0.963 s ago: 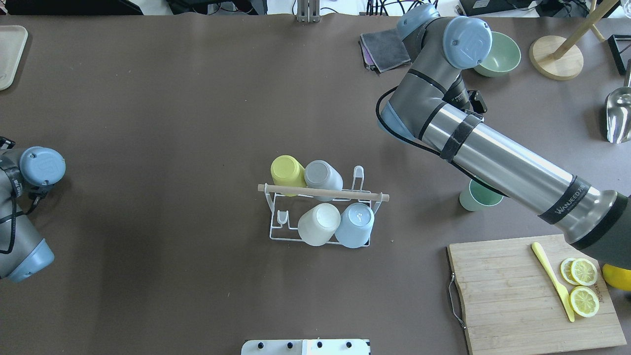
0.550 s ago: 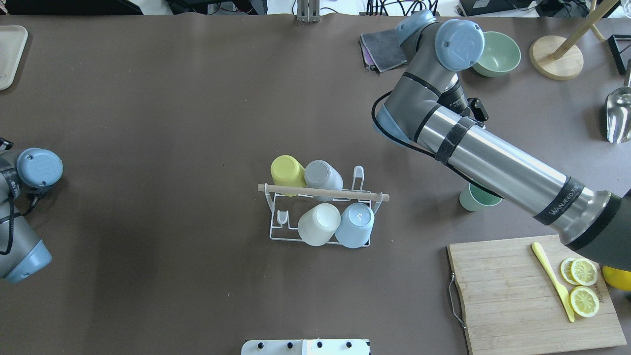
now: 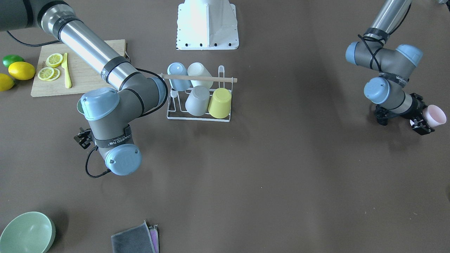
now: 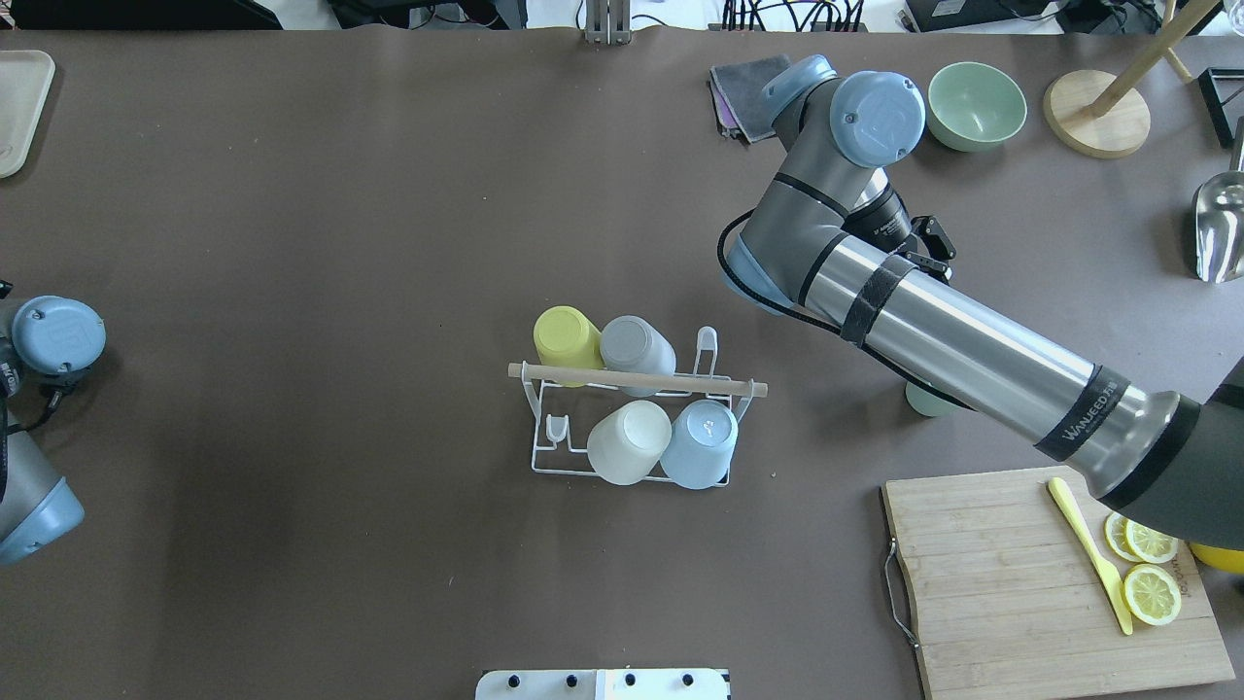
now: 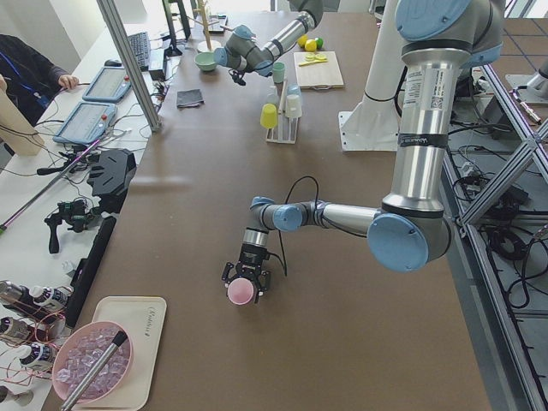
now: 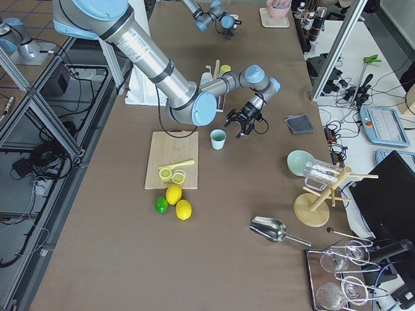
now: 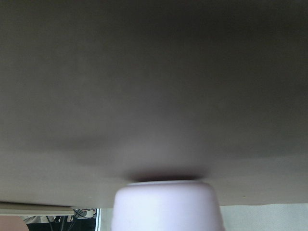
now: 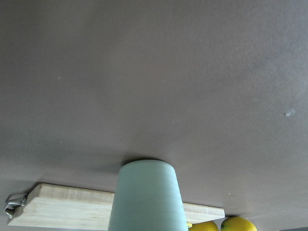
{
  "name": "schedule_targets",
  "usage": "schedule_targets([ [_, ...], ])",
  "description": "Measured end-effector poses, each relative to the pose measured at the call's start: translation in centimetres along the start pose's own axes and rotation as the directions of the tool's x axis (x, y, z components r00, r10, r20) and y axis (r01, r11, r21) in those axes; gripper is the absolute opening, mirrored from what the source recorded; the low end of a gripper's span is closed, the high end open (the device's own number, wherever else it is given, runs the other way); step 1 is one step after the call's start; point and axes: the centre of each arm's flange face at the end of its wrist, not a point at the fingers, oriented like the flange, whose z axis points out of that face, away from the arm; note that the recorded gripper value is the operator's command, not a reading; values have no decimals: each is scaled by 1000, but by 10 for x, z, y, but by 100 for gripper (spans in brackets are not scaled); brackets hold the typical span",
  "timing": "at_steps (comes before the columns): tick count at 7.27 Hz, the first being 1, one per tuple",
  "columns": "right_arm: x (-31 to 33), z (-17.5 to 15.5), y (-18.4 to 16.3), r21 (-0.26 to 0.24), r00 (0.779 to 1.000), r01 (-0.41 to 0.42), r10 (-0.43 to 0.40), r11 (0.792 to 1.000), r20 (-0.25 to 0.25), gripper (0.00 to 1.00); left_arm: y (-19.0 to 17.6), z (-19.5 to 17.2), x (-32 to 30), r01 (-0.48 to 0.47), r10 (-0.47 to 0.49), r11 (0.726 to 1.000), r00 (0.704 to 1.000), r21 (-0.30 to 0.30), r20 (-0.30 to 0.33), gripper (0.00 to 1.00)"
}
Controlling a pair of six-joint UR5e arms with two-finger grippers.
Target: Place cup on cup holder
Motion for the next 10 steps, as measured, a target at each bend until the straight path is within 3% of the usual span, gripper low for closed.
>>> schedule_targets([
  [9,-13,46,-22,-103,997,76,-75,992,13,99,7,14,12,12,-13,1000,1000,15,14,97],
  [10,-13,47,-21,-109,996,85,-84,990,17,99,8,16,13,14,-14,1000,1000,18,16,87],
])
